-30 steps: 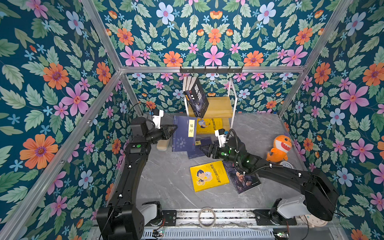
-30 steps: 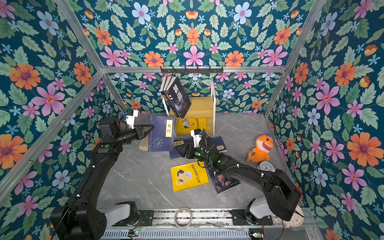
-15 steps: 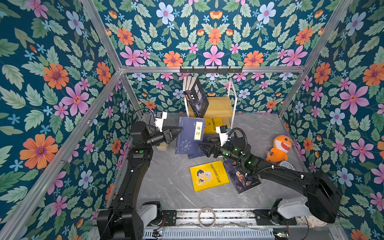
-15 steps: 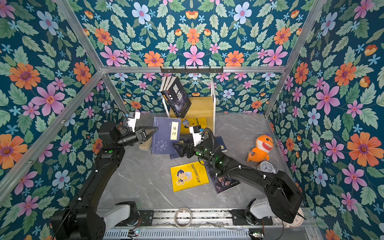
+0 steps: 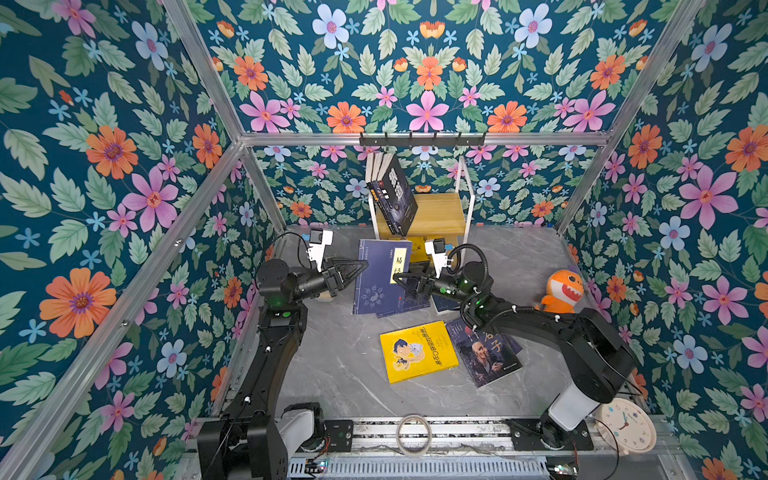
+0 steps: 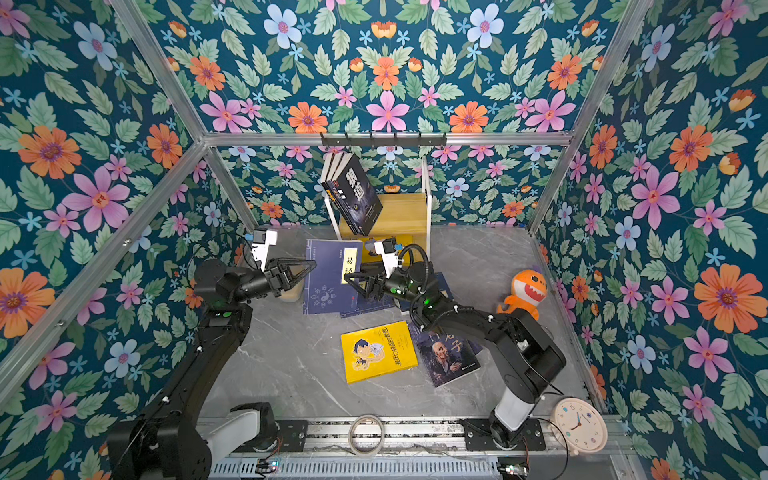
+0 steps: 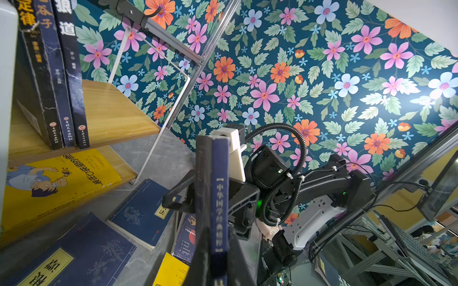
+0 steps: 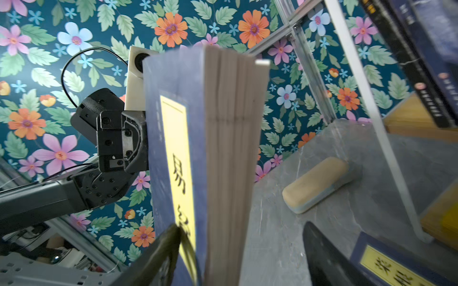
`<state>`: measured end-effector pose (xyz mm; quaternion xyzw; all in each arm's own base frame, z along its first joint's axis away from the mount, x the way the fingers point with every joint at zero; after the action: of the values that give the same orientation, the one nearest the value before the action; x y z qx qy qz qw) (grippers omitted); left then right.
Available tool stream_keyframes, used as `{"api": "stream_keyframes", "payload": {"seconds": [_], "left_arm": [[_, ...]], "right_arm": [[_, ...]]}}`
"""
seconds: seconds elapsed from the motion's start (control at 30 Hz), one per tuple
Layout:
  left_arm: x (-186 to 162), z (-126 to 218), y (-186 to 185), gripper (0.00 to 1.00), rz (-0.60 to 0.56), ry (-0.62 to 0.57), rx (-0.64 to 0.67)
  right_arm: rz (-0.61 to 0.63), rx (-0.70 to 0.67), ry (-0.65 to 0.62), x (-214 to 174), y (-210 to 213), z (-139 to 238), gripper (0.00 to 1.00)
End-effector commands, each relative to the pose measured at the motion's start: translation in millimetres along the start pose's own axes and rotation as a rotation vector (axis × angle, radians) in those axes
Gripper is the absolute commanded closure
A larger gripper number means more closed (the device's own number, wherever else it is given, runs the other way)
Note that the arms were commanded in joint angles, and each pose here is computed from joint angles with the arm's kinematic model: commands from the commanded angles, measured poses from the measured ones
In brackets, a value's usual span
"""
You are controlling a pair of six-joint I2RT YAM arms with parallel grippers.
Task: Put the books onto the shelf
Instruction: 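Lift the blue book upright with the right gripper while the left gripper draws back, then swing the upright blue book toward the shelf with the right gripper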
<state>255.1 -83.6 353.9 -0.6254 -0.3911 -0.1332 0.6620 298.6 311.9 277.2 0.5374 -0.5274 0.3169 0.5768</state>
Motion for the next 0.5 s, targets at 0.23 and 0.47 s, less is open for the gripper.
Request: {"api": "stream_keyframes", "payload": {"seconds": [0.23, 0.47], "left_arm": [[4, 0, 3, 1.00, -0.041, -0.023, 0.012], [7, 1, 15, 0.59, -0.049, -0.014, 0.091]], "right_arm": [[-0.012, 0.249, -0.066, 11, 6, -7, 1.00], [0.000, 0.232, -0.035, 12, 8, 4, 1.00]]}}
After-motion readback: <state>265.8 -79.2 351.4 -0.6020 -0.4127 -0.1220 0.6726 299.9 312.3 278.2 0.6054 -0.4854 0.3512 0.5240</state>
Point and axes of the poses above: each gripper's point midway between its finger pads, its own z axis back along the fingers, its own y axis along the line the jaws close on, x = y × z, the point moved 8 cm from there along z, back along the fingers, and after that the axes turned 14 degrees about z, right-handed, at the moved point
